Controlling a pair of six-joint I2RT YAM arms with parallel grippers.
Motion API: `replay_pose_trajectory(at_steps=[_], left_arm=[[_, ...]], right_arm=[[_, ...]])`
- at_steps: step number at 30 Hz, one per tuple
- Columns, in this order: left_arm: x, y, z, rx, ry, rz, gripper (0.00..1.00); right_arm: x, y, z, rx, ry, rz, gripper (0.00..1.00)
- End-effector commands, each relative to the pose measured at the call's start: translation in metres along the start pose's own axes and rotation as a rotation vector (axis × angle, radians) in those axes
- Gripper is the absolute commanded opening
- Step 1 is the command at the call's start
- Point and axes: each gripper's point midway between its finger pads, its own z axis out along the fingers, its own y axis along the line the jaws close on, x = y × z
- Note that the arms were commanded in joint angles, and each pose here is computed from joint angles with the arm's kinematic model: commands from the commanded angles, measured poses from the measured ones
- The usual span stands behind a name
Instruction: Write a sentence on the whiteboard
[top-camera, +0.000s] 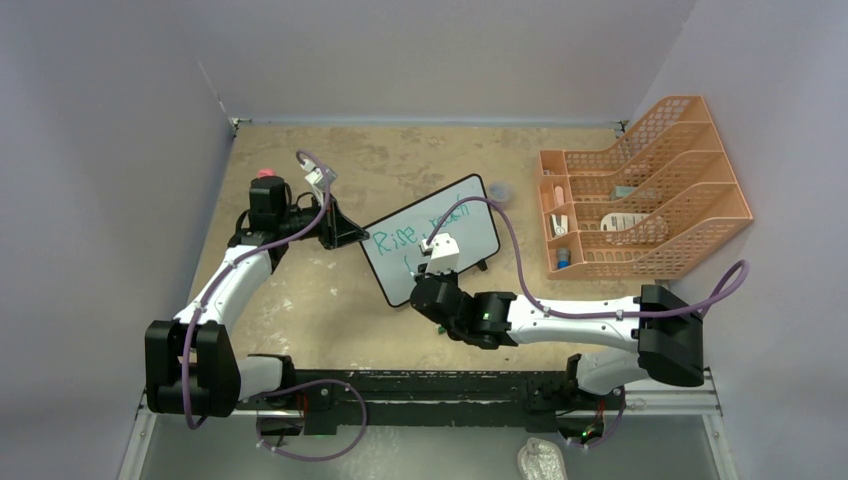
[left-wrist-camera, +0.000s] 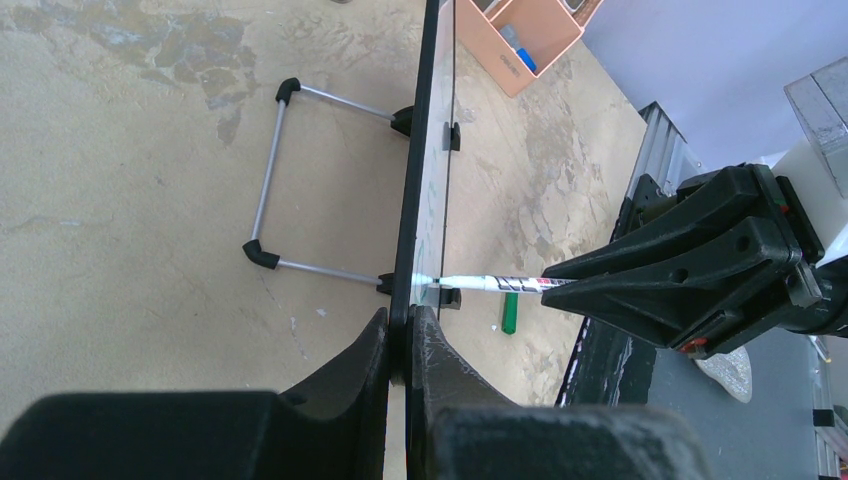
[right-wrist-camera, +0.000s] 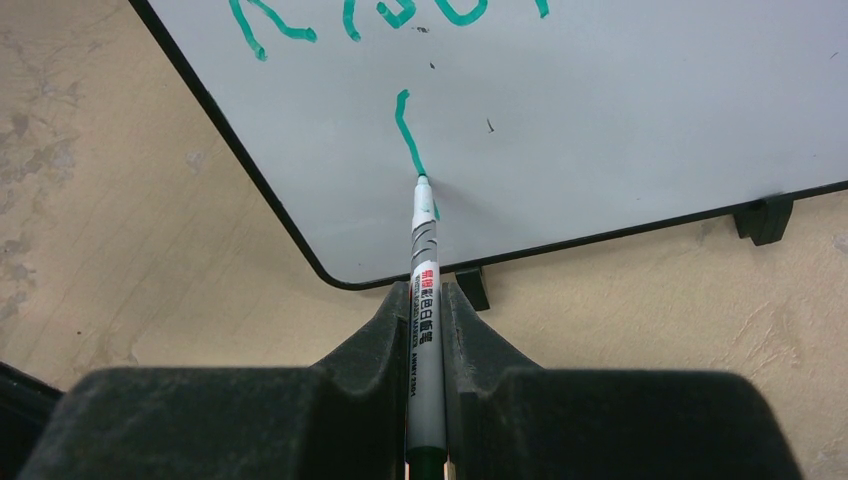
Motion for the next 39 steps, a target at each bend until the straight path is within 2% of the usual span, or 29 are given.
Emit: replay_pose_trajectory(at_steps=[1,21,39], left_arm=[[-0.01,0.004,0.001,-0.016,-0.011,0.045,0.0],[-0.01,0.003,0.001,-0.013,-0.009,0.045,0.0],[-0.01,0.005,0.001,-0.024,-0.009,0.044,0.0]], right_arm=[[-0.029,-0.002,0.002,0.035,-0.087,0.047,0.0],[-0.041,-0.013,0.002,0.066,-0.118,0.061,0.0],[-0.015,-0.02,0.002,0.061,-0.044,0.065,0.0]])
